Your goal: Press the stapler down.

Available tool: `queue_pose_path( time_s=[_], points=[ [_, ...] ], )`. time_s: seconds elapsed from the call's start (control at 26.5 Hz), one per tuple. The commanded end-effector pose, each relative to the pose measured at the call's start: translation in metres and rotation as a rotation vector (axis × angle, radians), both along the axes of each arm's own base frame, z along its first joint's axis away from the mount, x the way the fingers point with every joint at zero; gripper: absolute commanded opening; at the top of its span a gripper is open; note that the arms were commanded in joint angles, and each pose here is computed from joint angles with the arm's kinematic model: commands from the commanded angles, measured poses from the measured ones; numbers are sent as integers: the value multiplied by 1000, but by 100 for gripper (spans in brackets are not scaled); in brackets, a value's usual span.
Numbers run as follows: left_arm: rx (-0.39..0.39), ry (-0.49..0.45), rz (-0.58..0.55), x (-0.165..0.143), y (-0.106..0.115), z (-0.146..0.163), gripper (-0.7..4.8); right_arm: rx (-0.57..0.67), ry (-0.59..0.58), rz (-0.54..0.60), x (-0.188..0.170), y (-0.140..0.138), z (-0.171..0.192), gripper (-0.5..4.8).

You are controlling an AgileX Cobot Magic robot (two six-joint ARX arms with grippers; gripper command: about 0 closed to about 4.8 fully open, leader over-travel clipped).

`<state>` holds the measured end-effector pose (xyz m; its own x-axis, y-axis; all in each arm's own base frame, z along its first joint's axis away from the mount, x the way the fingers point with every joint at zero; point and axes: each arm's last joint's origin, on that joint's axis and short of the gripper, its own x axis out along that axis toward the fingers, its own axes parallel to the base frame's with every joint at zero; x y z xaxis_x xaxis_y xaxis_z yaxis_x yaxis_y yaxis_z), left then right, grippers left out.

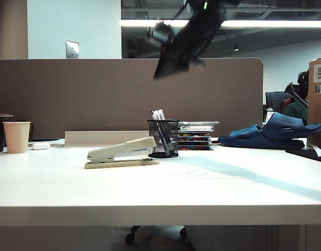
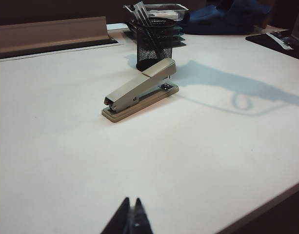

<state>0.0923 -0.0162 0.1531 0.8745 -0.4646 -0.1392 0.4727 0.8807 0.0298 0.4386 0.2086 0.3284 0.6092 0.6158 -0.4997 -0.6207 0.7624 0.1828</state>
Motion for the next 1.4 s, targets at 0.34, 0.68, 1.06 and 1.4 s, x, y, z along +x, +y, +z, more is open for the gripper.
queue_pose_path(
  time_s=[0.34, 0.68, 1.06, 1.4],
  points=[
    [25, 8, 155, 1, 4, 0, -6, -76, -297, -296, -59, -107, 125, -9],
    [49, 3, 310, 3, 9, 0, -6, -69, -454, -528, -141, -189, 197, -9],
    [34, -94, 349, 4, 10, 9, -6, -107, -446, -703, -222, -232, 207, -9],
    [30, -108, 347, 4, 10, 11, -5, -94, -407, -644, -274, -220, 153, -9]
  ],
)
